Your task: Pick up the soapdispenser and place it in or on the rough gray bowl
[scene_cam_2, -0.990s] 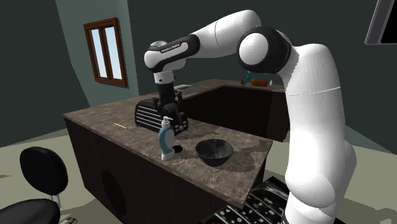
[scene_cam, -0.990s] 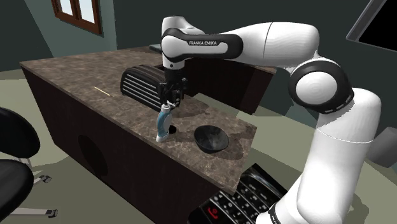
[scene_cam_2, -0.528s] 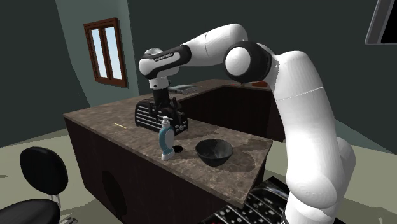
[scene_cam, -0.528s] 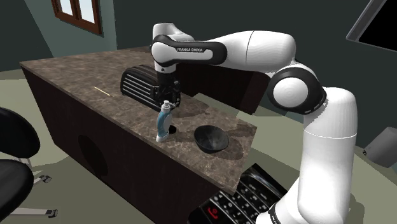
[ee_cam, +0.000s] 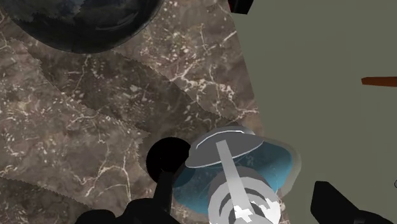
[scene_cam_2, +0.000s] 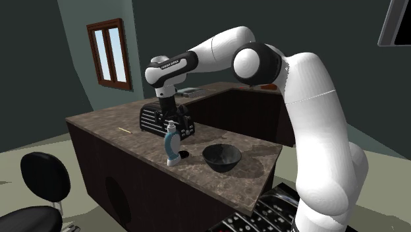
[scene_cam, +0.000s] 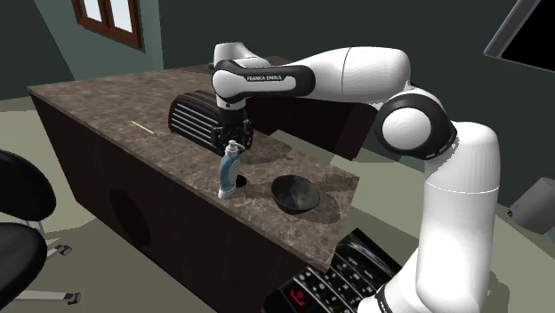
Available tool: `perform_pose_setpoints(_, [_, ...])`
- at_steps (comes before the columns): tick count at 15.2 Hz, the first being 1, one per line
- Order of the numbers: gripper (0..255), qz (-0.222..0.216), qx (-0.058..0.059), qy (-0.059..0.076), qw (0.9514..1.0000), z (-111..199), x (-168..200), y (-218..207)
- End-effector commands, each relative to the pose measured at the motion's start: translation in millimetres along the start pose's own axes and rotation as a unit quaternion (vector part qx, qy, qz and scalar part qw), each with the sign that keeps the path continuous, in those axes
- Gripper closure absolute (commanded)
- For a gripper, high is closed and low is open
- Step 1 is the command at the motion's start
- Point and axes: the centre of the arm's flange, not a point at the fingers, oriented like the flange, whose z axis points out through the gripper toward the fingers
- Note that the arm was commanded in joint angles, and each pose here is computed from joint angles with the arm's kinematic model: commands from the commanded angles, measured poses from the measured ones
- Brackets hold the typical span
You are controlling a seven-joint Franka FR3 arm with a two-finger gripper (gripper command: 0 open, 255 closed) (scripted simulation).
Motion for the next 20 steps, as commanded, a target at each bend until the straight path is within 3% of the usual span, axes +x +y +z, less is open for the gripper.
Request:
perform_pose_setpoints(1, [0, 0.000, 0.000, 0.000, 1.0000, 0.1, -0.1, 0.1])
perform_pose_setpoints(3, [0, 0.000, 0.000, 0.000, 1.0000, 0.1, 0.0, 0.0])
perform_pose_setpoints(4, [255, 0.000, 0.000, 0.000, 1.0000, 0.1, 0.0, 0.0])
perform_pose_setpoints(13, [255, 0.000, 0.000, 0.000, 1.0000, 0.1, -0.1, 0.1])
perform_pose_setpoints(20, [255, 0.000, 0.000, 0.000, 1.0000, -36.4, -5.0, 2.7])
